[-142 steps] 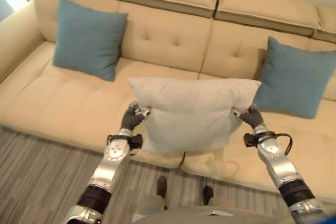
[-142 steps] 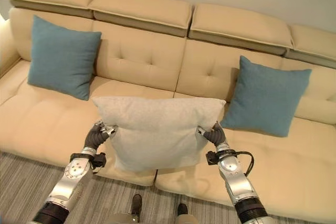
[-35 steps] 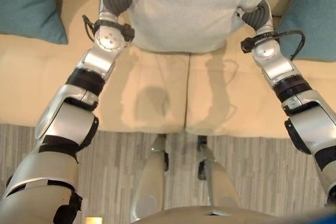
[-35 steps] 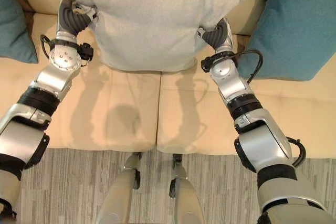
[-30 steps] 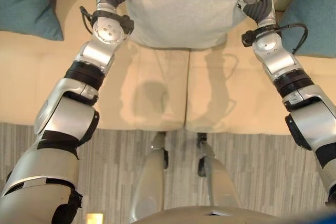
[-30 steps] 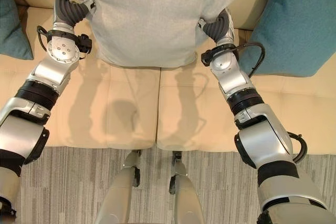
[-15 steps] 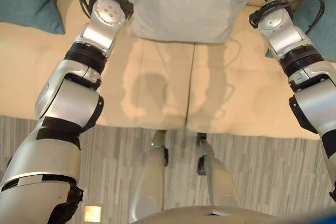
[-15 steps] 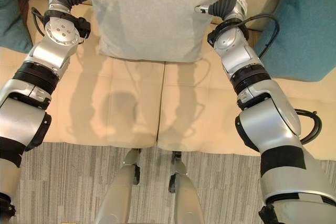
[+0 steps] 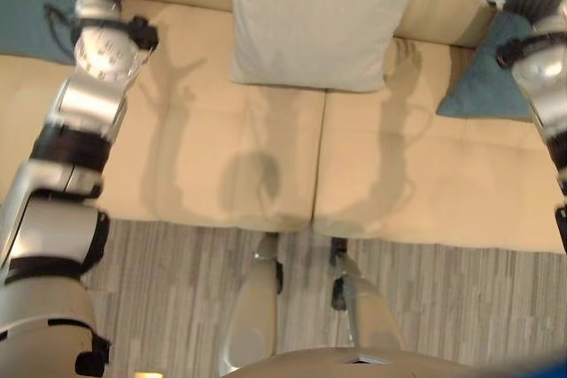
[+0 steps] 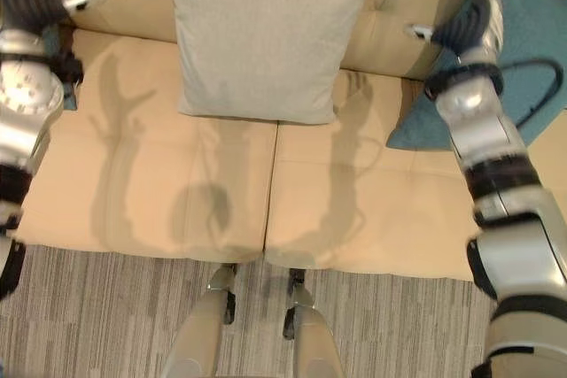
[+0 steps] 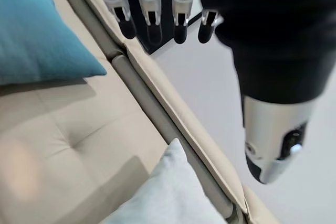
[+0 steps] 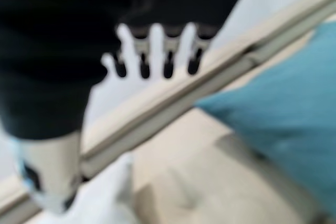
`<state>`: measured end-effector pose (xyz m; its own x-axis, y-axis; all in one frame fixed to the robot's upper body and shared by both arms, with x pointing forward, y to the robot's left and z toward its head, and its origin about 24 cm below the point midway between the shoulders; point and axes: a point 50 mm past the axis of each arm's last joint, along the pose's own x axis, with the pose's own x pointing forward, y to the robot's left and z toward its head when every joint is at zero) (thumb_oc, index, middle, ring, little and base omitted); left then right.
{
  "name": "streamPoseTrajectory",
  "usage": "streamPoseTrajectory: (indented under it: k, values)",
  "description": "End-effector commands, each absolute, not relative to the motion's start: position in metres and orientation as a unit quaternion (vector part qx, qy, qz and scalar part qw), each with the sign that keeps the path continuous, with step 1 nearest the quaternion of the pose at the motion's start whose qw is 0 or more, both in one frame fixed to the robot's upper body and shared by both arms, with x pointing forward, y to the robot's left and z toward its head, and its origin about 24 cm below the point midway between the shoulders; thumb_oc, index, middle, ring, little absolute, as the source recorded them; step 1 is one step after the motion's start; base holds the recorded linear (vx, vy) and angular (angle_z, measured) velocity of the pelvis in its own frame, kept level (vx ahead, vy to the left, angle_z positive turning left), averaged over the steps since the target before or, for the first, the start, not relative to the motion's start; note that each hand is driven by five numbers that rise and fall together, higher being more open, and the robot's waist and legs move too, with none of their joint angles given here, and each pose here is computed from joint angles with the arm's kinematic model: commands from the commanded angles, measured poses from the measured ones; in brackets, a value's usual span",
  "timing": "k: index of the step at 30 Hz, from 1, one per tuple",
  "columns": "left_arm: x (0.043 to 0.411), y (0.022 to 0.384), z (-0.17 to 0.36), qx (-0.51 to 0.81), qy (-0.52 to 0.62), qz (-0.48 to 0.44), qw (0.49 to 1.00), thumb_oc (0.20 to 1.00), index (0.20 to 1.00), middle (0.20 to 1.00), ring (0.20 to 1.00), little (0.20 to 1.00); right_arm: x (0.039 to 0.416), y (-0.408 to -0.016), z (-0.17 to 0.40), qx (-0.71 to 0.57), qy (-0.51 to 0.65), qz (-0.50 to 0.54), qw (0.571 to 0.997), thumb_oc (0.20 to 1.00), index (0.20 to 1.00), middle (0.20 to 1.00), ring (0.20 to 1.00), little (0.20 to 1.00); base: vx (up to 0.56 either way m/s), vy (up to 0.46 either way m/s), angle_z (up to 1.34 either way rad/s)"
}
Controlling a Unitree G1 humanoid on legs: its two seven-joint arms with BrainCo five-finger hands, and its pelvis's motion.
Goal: Pick up all the scattered cushions and arrange them neatly on the sofa.
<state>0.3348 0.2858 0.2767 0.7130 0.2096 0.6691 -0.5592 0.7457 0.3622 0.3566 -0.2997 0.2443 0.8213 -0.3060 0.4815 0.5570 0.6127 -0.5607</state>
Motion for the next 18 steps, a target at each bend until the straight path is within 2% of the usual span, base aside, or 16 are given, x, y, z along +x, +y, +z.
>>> streamPoseTrajectory:
  k: [1, 2, 3, 4, 5, 6, 10, 11, 13, 14, 17, 18]
  values:
    - [0.322, 0.304, 0.24, 0.276, -0.269, 0.192, 0.903, 1.0, 1.0, 1.0, 1.0, 1.0, 0.339, -0.315, 0.183, -0.347, -0.098, -0.185, 0.914, 1.0, 1.0, 1.0, 1.0, 1.0, 0.08, -0.021, -0.07]
    - [0.321, 0.304, 0.24, 0.276, -0.268, 0.192, 0.903, 1.0, 1.0, 1.0, 1.0, 1.0, 0.339, -0.315, 0.183, -0.348, -0.098, -0.185, 0.914, 1.0, 1.0, 1.0, 1.0, 1.0, 0.13, -0.022, -0.07]
    - [0.3, 0.322, 0.187, 0.308, -0.177, 0.174, 0.918, 1.0, 1.0, 1.0, 1.0, 1.0, 0.317, -0.319, 0.135, -0.361, -0.027, -0.131, 0.923, 1.0, 1.0, 1.0, 1.0, 1.0, 0.08, -0.017, -0.05]
    - [0.3, 0.322, 0.187, 0.308, -0.177, 0.174, 0.919, 1.0, 1.0, 1.0, 1.0, 1.0, 0.317, -0.319, 0.135, -0.361, -0.027, -0.131, 0.923, 1.0, 1.0, 1.0, 1.0, 1.0, 0.15, -0.029, -0.07]
    - [0.283, 0.333, 0.142, 0.3, -0.096, 0.167, 0.934, 1.0, 1.0, 1.0, 1.0, 1.0, 0.3, -0.321, 0.101, -0.368, 0.026, -0.104, 0.924, 1.0, 1.0, 1.0, 1.0, 1.0, 0.06, -0.011, -0.09]
    - [0.282, 0.333, 0.141, 0.3, -0.095, 0.166, 0.935, 1.0, 1.0, 1.0, 1.0, 1.0, 0.299, -0.321, 0.1, -0.369, 0.027, -0.103, 0.923, 1.0, 1.0, 1.0, 1.0, 1.0, 0.09, -0.008, -0.08]
    - [0.241, 0.344, 0.058, 0.262, 0.059, 0.164, 0.949, 1.0, 1.0, 1.0, 1.0, 1.0, 0.264, -0.324, 0.035, -0.388, 0.143, -0.071, 0.907, 1.0, 1.0, 1.0, 1.0, 1.0, 0.07, -0.008, 0.0]
    - [0.219, 0.344, 0.019, 0.244, 0.139, 0.161, 0.946, 1.0, 1.0, 1.0, 1.0, 1.0, 0.248, -0.327, 0.011, -0.4, 0.193, -0.063, 0.894, 1.0, 1.0, 1.0, 1.0, 1.0, 0.06, -0.008, 0.0]
    - [0.198, 0.341, -0.013, 0.242, 0.21, 0.15, 0.936, 1.0, 1.0, 1.0, 1.0, 1.0, 0.233, -0.328, -0.013, -0.398, 0.242, -0.055, 0.883, 1.0, 1.0, 1.0, 1.0, 1.0, 0.02, -0.001, 0.0]
    - [0.176, 0.336, -0.047, 0.226, 0.287, 0.141, 0.92, 1.0, 1.0, 1.0, 1.0, 1.0, 0.215, -0.325, -0.039, -0.398, 0.294, -0.042, 0.868, 1.0, 1.0, 1.0, 1.0, 1.0, 0.0, 0.0, 0.0]
    - [0.146, 0.324, -0.089, 0.223, 0.391, 0.125, 0.885, 1.0, 1.0, 1.0, 1.0, 1.0, 0.189, -0.32, -0.073, -0.383, 0.37, -0.033, 0.846, 1.0, 1.0, 1.0, 1.0, 1.0, -0.01, -0.01, -0.02]
    - [0.146, 0.324, -0.089, 0.223, 0.39, 0.124, 0.885, 1.0, 1.0, 1.0, 1.0, 1.0, 0.189, -0.32, -0.073, -0.383, 0.369, -0.033, 0.846, 1.0, 1.0, 1.0, 1.0, 1.0, -0.02, -0.012, -0.04]
